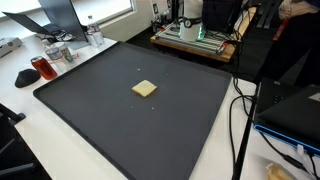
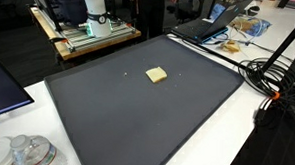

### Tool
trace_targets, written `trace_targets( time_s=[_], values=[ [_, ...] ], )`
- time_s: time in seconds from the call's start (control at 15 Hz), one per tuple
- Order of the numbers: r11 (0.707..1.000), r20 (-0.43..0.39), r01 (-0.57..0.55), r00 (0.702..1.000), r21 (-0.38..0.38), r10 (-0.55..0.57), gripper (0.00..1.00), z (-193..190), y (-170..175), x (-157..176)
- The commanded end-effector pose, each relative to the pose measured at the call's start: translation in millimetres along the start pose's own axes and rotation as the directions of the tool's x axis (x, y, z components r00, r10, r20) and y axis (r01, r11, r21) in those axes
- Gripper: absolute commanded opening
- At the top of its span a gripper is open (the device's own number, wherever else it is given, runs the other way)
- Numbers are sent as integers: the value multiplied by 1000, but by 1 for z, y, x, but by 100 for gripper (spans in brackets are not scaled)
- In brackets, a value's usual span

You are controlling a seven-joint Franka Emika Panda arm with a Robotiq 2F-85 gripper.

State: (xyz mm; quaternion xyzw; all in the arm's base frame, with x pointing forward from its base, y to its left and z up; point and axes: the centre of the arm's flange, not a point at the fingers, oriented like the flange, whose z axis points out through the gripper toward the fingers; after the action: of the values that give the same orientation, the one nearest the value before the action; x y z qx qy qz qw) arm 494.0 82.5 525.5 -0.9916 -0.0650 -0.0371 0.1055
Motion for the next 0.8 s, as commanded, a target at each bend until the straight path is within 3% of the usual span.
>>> trace_targets(
  time_s=[0.0,0.2,0.47,0.73],
  values=[
    [1000,0,0,1000,0,0,4,0,0,0],
    [999,2,-34,999,-1,34,1,5,4,7],
    [985,7,-167,986,-46,167,1,49,22,20],
    [955,-39,-260,966,-145,257,1,97,38,30]
  ],
)
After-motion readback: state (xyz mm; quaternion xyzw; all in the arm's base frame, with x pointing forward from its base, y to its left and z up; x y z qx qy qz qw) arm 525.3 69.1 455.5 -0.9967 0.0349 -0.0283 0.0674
